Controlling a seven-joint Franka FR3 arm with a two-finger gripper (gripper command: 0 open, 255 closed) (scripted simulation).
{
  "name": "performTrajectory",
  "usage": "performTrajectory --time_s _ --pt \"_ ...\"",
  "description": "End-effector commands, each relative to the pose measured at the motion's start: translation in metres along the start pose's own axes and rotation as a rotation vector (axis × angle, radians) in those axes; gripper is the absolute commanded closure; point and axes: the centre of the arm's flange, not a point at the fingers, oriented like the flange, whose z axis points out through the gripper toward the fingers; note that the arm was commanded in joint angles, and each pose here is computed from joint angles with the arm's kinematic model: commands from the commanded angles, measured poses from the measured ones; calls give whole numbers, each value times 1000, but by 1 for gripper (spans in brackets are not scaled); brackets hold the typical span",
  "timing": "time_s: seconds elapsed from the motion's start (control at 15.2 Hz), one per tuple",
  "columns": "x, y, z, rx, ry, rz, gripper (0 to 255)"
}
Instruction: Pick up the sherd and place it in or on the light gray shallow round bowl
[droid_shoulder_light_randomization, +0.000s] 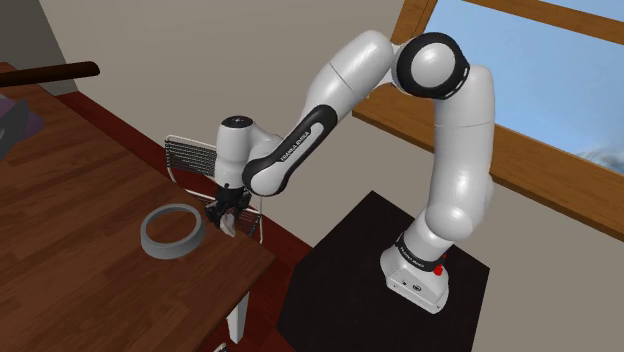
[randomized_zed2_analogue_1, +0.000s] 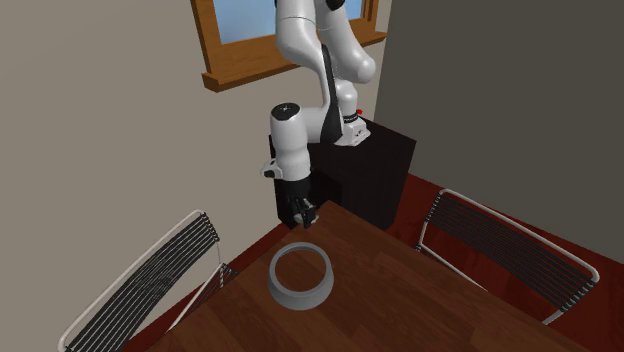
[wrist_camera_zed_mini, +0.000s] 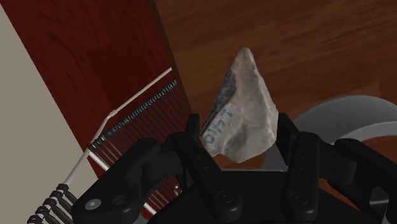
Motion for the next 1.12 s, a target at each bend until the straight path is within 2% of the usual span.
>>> performTrajectory --time_s 0.0,0.79,1.06 --pt "0 -2 -10 0 0 0 255" --pt "-2 -10 -71 0 0 0 255" --pt "30 -52 -67 0 0 0 255"
